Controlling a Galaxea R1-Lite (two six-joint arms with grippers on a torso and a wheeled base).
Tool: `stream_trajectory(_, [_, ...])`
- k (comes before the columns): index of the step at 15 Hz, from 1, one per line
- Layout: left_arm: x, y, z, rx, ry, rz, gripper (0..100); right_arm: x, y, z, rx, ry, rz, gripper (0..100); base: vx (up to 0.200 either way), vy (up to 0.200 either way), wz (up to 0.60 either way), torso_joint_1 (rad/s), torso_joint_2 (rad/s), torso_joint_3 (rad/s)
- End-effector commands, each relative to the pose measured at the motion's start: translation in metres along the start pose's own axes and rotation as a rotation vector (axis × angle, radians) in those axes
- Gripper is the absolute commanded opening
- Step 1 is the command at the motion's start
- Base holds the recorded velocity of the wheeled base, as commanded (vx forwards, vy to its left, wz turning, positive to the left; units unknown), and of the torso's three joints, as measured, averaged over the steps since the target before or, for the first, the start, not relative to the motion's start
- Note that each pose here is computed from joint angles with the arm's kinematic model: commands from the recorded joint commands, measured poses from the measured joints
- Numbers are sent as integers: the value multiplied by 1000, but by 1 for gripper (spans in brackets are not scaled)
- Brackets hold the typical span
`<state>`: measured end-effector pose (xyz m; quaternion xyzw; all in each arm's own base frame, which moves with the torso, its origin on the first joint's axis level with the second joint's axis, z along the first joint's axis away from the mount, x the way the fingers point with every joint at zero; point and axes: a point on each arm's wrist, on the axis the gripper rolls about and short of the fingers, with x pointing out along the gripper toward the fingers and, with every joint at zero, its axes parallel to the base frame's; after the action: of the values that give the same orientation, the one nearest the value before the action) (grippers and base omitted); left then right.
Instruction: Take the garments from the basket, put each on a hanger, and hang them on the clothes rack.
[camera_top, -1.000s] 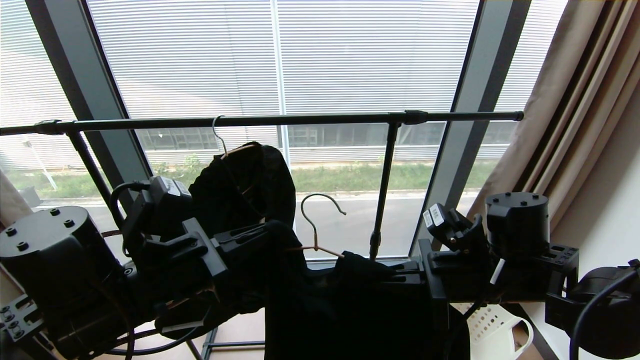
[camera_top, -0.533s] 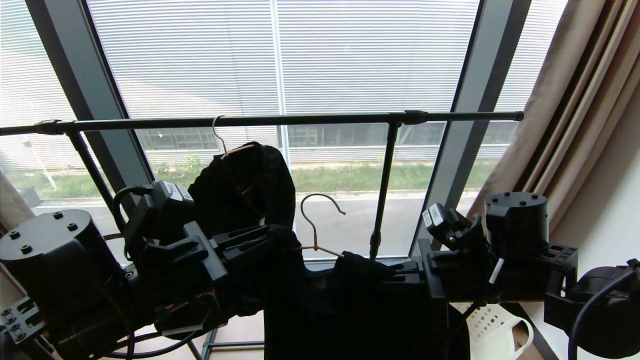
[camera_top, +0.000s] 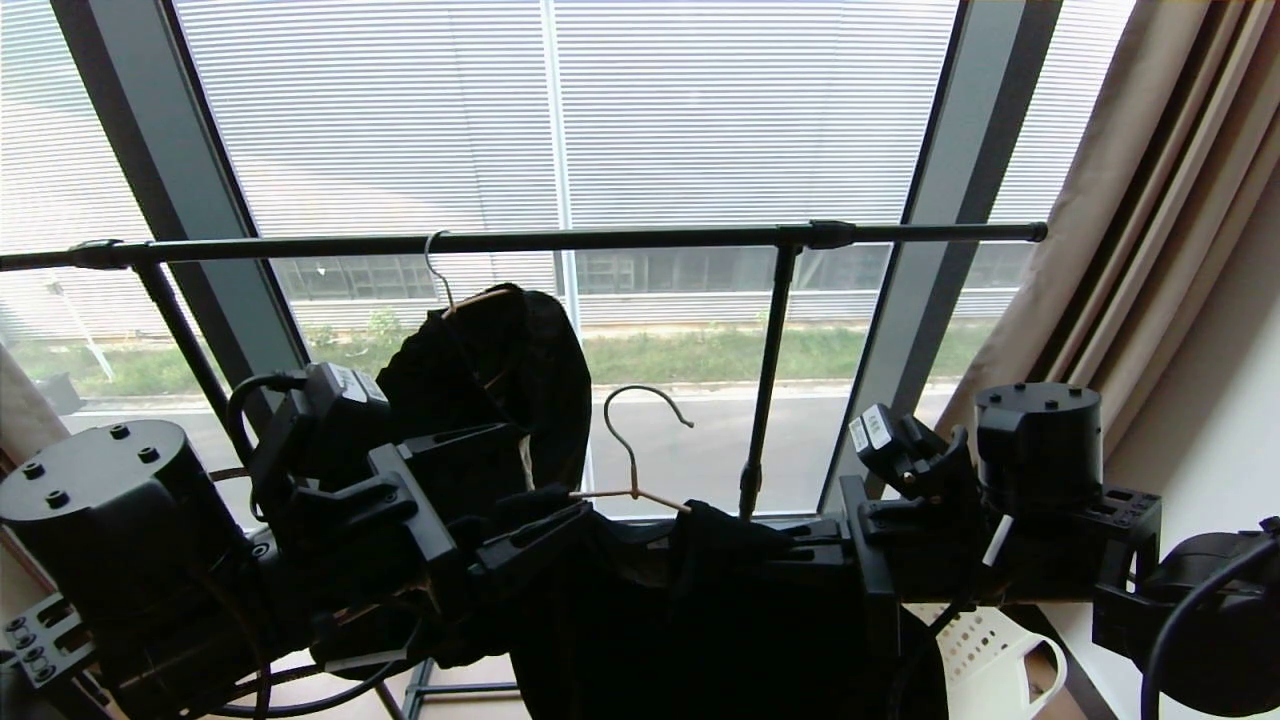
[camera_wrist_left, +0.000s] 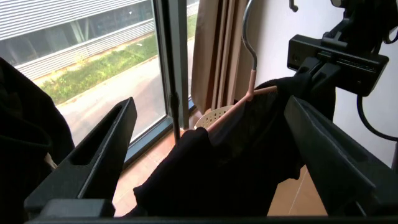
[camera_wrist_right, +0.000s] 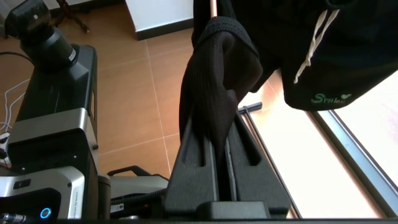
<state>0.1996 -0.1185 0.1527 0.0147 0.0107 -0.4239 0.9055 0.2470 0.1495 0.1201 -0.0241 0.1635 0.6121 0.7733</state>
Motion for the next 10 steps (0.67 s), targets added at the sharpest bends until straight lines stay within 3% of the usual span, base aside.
stream_trajectory(1, [-1, 3, 1, 4, -5, 12, 100, -3, -2, 1, -6, -10, -11, 0, 0, 0, 0, 0, 0, 0])
stream_trajectory(3, [-5, 6, 3, 6, -14, 29, 100, -4, -4, 2, -12, -19, -19, 0, 0, 0, 0, 0, 0, 0])
stream_trajectory(6, [-24, 41, 3, 27, -15, 92, 100, -8, -5, 0, -7, -21, -27, 0, 0, 0, 0, 0, 0, 0])
stream_trajectory(7, [-27, 45, 3, 29, -14, 92, 100, -9, -5, 0, -6, -22, -27, 0, 0, 0, 0, 0, 0, 0])
stream_trajectory(10, [-60, 90, -13, 27, 15, -27, 100, -19, -12, -3, -9, -54, 13, 0, 0, 0, 0, 0, 0, 0])
